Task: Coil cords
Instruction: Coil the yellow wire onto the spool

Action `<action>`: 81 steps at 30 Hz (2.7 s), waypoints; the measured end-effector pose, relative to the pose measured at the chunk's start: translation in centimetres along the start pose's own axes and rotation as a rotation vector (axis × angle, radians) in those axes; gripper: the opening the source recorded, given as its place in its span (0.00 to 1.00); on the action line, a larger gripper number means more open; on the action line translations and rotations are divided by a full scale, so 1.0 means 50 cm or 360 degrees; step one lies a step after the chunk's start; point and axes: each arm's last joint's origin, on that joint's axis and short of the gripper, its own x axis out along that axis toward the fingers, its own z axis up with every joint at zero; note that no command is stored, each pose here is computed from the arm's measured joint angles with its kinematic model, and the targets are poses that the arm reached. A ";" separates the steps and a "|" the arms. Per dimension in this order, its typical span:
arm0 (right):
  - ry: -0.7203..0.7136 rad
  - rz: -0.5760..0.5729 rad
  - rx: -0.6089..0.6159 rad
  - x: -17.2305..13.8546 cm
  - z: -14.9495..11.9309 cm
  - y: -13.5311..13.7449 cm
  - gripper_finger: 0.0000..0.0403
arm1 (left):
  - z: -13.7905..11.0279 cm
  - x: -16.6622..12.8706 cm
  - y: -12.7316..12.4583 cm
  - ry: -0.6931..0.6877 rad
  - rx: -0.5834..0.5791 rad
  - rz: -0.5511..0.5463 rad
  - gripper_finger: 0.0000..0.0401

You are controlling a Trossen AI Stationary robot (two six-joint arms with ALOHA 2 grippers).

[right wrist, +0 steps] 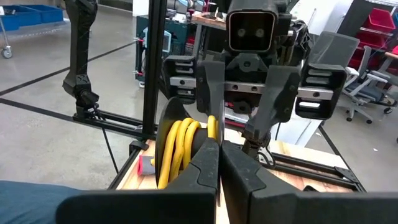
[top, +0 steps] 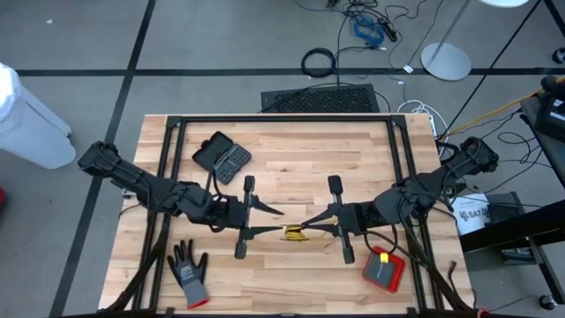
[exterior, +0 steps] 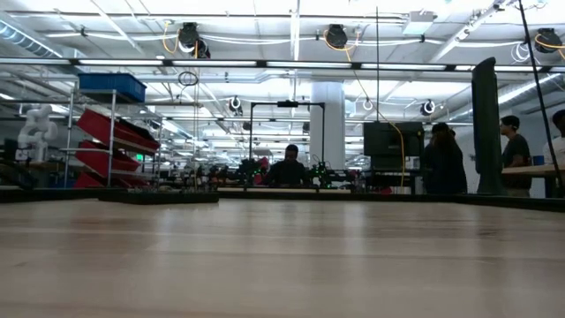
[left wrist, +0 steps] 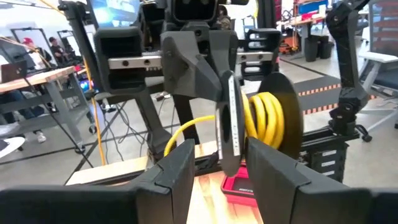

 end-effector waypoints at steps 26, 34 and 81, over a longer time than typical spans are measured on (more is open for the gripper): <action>0.0007 -0.0004 -0.0005 0.001 -0.001 0.000 0.00 | -0.007 0.013 0.001 -0.0009 0.0012 0.0015 0.35; 0.0003 -0.0009 -0.0008 0.001 -0.001 0.000 0.00 | -0.005 0.013 0.001 -0.0022 0.0042 0.0024 0.15; 0.0237 -0.0568 -0.0494 -0.057 -0.017 0.079 0.46 | -0.002 0.009 0.014 0.0011 0.0030 0.0328 0.00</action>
